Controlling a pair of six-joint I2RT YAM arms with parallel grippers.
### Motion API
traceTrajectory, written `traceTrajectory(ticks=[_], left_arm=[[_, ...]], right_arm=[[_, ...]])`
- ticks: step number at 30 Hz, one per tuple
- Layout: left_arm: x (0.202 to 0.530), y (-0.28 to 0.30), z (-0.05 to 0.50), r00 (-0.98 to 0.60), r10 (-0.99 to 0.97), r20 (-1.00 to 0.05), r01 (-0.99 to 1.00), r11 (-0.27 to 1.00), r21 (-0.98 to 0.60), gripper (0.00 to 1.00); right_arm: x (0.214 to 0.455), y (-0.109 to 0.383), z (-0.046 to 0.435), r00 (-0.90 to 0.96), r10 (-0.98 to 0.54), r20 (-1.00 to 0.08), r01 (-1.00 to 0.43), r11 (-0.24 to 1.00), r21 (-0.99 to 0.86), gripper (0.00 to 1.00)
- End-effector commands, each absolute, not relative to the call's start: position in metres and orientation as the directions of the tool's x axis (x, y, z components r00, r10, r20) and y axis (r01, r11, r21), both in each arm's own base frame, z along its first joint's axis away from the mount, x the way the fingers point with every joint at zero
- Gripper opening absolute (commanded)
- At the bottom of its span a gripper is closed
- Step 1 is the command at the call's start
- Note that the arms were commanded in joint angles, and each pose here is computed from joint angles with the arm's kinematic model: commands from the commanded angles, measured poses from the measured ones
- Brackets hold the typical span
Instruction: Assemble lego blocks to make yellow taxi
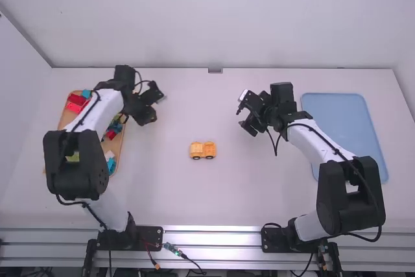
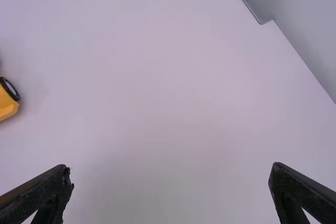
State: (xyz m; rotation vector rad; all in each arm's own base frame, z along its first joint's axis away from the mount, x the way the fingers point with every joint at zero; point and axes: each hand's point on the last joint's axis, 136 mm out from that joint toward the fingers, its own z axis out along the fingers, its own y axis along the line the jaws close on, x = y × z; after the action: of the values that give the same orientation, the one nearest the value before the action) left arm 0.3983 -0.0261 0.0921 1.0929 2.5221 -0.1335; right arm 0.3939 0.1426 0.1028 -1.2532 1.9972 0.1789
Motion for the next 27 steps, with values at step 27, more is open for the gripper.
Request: traceTrajectory(ticks=[27], left_arm=[[0.352, -0.300, 0.043, -0.073, 0.949, -0.305, 0.996, 0.082, 0.019, 0.02]], right_arm=[[0.376, -0.001, 0.128, -0.509, -0.499, -0.702, -0.591, 0.795, -0.137, 0.99]])
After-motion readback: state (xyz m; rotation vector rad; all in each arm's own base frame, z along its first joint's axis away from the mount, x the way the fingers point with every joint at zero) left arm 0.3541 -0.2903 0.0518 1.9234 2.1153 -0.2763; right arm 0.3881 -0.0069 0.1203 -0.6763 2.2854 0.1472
